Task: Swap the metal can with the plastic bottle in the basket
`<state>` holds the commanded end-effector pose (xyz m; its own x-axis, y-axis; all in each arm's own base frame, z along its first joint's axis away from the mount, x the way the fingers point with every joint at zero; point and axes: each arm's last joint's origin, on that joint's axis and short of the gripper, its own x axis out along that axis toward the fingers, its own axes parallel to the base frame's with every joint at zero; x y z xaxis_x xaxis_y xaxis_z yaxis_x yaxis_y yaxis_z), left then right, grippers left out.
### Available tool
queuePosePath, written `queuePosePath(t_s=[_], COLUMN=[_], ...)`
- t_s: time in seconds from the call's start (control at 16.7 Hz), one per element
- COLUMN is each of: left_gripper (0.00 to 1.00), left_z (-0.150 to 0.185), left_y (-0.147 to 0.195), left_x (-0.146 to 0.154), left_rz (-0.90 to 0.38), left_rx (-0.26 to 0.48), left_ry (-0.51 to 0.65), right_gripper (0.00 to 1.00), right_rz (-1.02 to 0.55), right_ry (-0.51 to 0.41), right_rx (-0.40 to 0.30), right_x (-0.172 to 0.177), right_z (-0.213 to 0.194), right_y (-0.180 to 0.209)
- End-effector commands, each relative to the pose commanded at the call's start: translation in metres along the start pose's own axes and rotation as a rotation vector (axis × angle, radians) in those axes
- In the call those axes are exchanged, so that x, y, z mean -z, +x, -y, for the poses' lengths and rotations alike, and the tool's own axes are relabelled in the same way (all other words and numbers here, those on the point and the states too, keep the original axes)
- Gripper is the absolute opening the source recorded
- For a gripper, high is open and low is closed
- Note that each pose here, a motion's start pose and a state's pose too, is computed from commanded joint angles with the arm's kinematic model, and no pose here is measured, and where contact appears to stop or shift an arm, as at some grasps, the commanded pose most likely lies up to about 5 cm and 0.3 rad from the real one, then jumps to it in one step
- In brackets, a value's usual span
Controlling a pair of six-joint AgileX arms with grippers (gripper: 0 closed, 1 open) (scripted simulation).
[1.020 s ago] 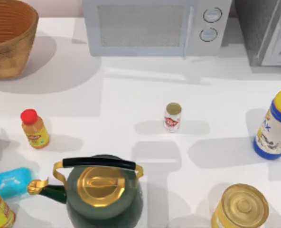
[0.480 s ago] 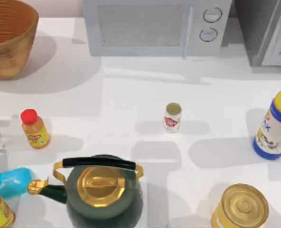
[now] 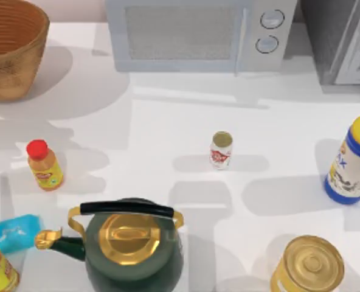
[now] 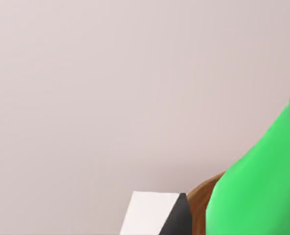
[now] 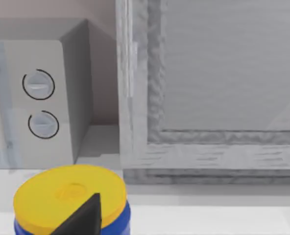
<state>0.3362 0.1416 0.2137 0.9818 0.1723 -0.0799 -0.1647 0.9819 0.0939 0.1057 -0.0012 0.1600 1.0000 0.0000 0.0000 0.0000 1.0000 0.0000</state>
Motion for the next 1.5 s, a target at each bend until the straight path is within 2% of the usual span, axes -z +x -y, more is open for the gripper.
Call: queuePosePath(t_s=[0.12,0.3,0.6,1.02,1.38,1.5], left_gripper=[0.0,0.0,0.0,0.0,0.0,0.0], left_z=[0.005,0.025,0.062,0.064,0.074,0.077], left_y=[0.012,0.027,0.039,0.043,0.085,0.092], left_x=[-0.029,-0.066,-0.1,-0.102,-0.066,-0.065], left_rz=[-0.021,-0.058,-0.105,-0.094,-0.123,-0.108], left_rx=[0.012,0.071,0.184,0.19,0.194,0.194], left_ry=[-0.014,-0.037,-0.059,-0.057,-0.061,-0.06], right_gripper=[1.0,1.0,1.0,1.0,1.0,1.0], right_rz=[0.0,0.0,0.0,0.0,0.0,0.0], right_ry=[0.0,0.0,0.0,0.0,0.0,0.0], right_rx=[0.0,0.0,0.0,0.0,0.0,0.0], right_x=[0.0,0.0,0.0,0.0,0.0,0.0], right_z=[0.0,0.0,0.0,0.0,0.0,0.0], right_y=[0.0,0.0,0.0,0.0,0.0,0.0])
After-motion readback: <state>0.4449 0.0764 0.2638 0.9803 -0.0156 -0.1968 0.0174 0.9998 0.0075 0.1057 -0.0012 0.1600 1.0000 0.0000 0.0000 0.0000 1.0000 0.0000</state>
